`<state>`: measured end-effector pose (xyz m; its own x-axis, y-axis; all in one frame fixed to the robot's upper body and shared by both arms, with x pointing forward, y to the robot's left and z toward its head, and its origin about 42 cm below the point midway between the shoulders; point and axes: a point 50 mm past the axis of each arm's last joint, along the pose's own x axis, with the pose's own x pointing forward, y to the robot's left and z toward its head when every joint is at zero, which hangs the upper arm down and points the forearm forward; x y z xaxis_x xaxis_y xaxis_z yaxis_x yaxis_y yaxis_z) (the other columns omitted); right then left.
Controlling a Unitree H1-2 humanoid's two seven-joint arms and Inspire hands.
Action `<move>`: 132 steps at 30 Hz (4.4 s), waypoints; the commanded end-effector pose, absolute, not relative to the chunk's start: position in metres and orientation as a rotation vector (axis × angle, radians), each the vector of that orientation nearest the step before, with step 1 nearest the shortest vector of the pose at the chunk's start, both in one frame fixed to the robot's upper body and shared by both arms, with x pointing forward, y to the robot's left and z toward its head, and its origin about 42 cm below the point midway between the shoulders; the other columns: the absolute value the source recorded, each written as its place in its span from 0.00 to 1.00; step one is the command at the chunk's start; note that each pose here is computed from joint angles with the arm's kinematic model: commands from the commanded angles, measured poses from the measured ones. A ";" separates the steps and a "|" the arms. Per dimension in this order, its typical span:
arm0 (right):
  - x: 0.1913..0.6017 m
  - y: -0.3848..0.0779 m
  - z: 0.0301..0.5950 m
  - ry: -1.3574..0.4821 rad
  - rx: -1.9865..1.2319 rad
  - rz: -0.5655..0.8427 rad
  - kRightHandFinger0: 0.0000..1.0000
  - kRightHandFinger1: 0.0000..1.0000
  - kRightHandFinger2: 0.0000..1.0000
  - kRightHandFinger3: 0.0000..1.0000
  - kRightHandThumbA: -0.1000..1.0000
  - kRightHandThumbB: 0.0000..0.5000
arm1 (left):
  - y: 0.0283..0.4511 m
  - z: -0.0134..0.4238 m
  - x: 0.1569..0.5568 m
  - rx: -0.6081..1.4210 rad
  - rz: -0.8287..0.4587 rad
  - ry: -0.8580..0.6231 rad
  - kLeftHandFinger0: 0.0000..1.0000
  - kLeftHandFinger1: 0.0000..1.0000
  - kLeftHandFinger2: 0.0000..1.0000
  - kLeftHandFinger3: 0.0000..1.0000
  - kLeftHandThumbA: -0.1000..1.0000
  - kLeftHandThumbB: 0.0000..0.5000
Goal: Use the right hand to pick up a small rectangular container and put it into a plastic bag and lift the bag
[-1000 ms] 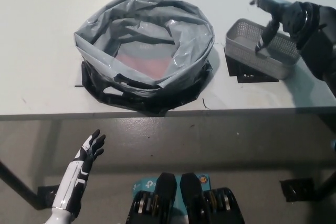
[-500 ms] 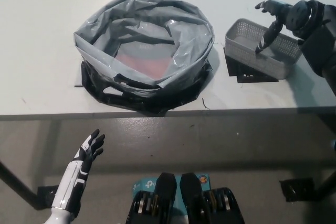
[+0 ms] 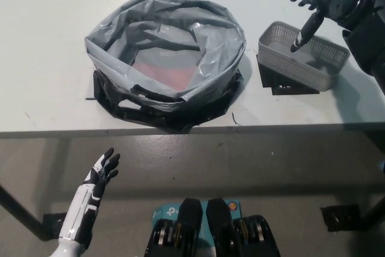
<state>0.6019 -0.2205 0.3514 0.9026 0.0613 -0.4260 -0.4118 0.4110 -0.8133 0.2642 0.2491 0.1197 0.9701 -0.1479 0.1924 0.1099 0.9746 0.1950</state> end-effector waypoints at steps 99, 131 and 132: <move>0.522 -0.027 0.440 -0.745 -1.011 0.251 0.00 0.22 0.62 0.58 0.00 0.42 | 0.252 0.128 0.256 0.198 -0.133 -0.250 1.00 1.00 1.00 1.00 1.00 0.51; 0.522 -0.014 0.320 -0.455 -1.219 0.446 0.21 0.59 0.98 1.00 0.03 0.47 | 0.254 0.139 0.270 0.208 -0.137 -0.282 1.00 1.00 1.00 1.00 1.00 0.50; 0.523 -0.014 0.321 -0.403 -1.263 0.470 0.53 0.86 1.00 1.00 0.23 0.47 | 0.254 0.139 0.270 0.211 -0.138 -0.280 1.00 1.00 1.00 1.00 1.00 0.51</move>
